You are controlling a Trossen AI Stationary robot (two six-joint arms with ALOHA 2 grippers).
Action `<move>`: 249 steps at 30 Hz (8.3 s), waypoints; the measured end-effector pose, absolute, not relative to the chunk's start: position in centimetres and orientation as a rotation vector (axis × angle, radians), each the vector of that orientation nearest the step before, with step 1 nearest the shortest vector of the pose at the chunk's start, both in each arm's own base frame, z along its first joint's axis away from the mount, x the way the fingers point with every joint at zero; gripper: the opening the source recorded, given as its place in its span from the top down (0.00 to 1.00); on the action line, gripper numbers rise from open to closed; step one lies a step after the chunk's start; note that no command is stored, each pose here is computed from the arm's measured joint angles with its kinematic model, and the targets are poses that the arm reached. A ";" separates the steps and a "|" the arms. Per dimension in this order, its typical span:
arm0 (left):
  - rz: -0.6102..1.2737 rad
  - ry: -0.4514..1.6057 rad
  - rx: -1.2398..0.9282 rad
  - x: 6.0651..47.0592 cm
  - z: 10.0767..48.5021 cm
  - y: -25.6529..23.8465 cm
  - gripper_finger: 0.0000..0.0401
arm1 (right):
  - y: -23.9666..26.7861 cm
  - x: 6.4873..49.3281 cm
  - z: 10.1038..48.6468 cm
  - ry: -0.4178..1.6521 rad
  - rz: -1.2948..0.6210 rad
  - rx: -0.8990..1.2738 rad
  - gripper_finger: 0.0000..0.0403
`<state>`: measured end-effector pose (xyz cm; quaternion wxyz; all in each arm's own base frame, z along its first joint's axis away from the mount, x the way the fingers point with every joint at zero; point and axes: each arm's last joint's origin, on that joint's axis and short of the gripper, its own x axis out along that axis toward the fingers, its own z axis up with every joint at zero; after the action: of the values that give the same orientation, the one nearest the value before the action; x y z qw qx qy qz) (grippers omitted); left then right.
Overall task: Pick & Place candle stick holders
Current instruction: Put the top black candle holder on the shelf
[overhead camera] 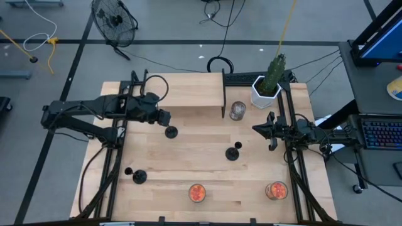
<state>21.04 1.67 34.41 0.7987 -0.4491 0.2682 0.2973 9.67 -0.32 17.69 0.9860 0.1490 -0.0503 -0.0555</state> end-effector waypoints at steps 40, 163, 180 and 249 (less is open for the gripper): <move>0.810 1.065 -0.860 24.6 34.7 5.0 0.79 | -0.3 9.7 17.7 -0.098 -0.112 0.299 1.00; 0.364 0.336 -1.021 22.7 42.9 5.0 0.99 | -0.3 9.7 17.7 -0.098 -0.115 0.299 1.00; 0.765 0.180 -0.966 17.5 46.9 7.7 0.99 | -0.3 9.7 17.7 -0.099 -0.115 0.299 1.00; 1.050 0.626 -1.298 13.8 44.6 24.2 0.99 | -0.3 9.7 17.7 -0.098 -0.112 0.299 1.00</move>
<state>13.81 24.15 44.58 0.6282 -0.5664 0.2732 0.4582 9.68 -0.32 17.66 0.9861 0.1490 -0.0489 -0.0557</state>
